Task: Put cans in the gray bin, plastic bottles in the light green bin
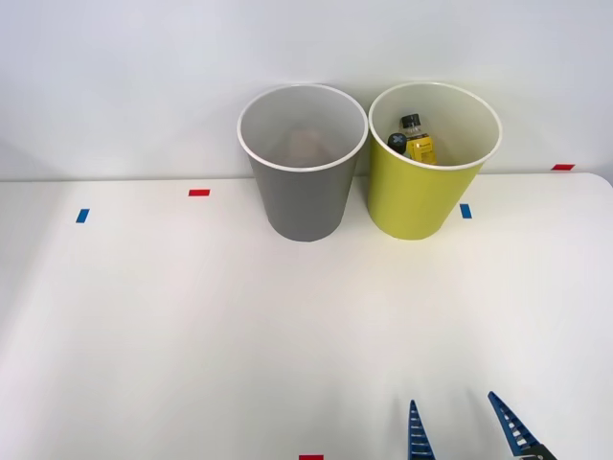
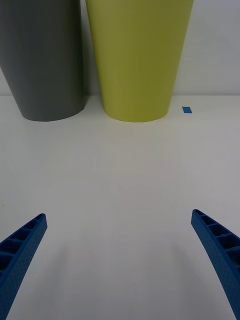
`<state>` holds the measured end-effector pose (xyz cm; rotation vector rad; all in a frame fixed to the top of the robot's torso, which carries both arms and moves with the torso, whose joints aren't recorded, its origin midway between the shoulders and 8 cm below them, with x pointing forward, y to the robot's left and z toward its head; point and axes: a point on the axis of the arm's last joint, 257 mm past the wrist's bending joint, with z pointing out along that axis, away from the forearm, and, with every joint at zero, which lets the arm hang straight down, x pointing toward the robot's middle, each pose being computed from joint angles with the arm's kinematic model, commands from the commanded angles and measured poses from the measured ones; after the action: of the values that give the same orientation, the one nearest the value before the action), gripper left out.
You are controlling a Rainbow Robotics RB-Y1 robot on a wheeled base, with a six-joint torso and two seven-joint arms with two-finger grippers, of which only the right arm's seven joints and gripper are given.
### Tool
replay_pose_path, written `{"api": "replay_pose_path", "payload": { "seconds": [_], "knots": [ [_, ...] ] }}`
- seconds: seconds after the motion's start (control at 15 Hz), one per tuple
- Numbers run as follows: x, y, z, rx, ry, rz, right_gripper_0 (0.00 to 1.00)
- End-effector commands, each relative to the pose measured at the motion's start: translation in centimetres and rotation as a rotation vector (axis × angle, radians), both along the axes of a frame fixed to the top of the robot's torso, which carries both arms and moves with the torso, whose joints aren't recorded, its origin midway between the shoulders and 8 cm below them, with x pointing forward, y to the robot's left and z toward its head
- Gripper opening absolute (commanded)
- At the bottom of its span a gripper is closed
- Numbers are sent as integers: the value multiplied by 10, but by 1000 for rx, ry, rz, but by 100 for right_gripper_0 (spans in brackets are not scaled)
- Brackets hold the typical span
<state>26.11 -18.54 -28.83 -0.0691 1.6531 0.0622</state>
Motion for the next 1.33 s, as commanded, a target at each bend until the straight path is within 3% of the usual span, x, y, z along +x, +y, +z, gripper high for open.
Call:
{"api": "replay_pose_path", "payload": {
  "seconds": [0.07,1.33],
  "knots": [
    [0,0,0,0,0,0,100],
    [0,0,0,0,0,0,100]
  ]
}}
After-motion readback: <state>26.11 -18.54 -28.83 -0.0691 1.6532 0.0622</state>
